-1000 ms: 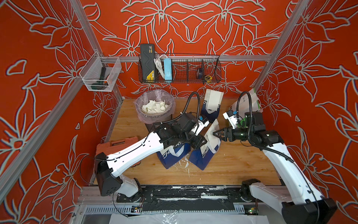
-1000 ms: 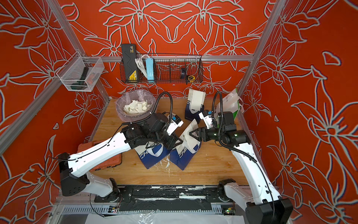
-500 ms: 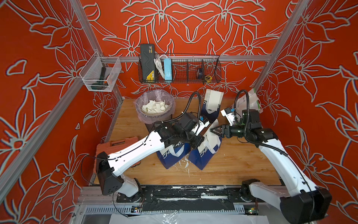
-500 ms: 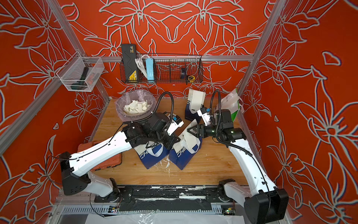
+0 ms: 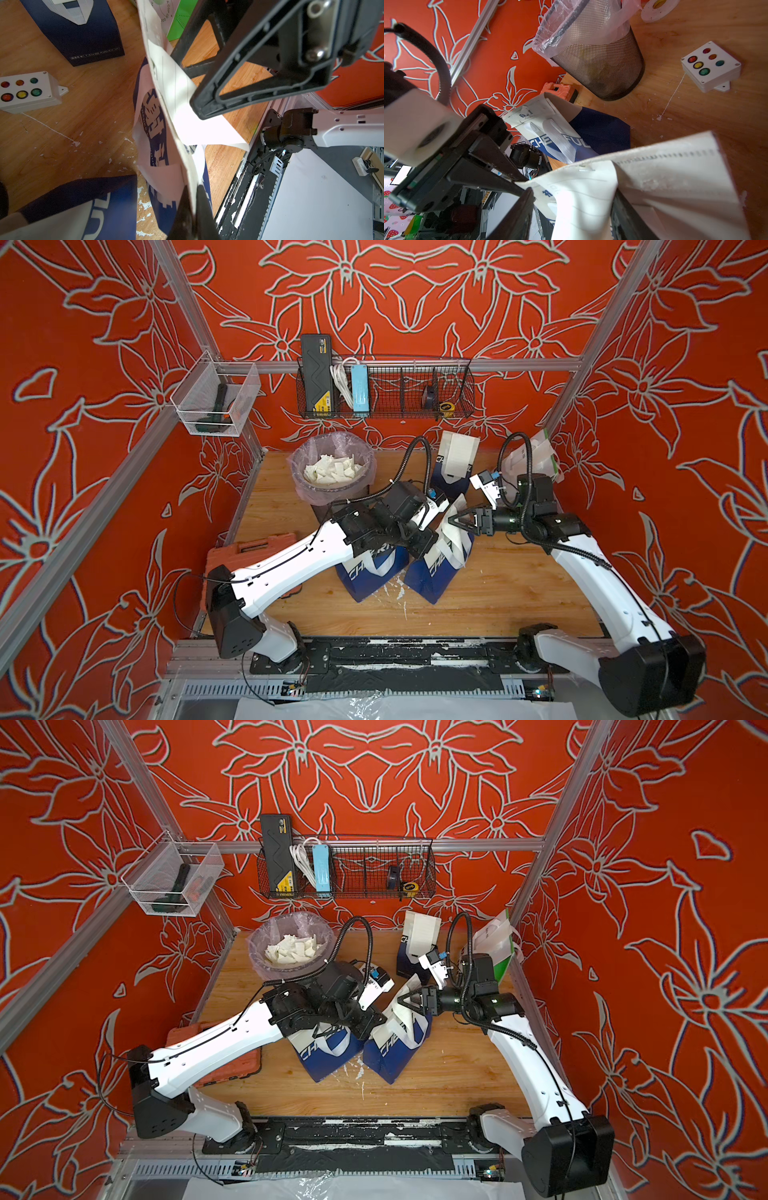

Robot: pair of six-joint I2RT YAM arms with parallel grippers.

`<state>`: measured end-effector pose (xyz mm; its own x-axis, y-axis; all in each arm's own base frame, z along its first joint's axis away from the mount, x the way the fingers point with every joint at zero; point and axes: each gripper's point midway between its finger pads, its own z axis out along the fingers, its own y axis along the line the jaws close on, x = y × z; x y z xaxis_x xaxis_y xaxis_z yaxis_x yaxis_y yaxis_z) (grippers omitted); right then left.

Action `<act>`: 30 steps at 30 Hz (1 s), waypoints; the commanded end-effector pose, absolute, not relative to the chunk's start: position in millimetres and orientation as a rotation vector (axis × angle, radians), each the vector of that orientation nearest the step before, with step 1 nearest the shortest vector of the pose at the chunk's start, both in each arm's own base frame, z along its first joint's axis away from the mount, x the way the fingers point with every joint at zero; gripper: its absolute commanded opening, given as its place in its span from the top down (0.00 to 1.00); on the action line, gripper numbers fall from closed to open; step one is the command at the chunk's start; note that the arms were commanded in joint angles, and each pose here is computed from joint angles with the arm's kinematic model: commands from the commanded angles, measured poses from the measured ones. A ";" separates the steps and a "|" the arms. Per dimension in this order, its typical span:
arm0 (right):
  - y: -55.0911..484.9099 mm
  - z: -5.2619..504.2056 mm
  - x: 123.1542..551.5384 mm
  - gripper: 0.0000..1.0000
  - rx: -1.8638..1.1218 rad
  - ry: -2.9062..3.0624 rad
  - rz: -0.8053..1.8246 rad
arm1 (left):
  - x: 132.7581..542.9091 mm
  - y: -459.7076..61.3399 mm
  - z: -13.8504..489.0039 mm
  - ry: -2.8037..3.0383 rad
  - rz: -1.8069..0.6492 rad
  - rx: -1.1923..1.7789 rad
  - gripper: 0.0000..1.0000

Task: Shred takeout receipts and throw away
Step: Tear off the takeout receipt from the takeout bag.

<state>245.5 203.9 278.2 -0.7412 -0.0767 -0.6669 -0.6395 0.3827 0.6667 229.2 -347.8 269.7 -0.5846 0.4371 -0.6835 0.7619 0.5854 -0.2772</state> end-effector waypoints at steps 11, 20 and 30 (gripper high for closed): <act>216.3 279.7 239.4 0.78 -0.670 2.069 1.467 | 229.5 -352.6 269.2 2.250 -0.766 0.969 1.00; 218.7 295.5 238.6 1.00 -0.682 2.011 1.486 | 230.6 -346.9 260.8 2.285 -0.721 0.963 1.00; 219.9 341.9 235.9 1.00 -0.699 1.887 1.510 | 226.6 -324.9 238.7 2.384 -0.601 0.962 1.00</act>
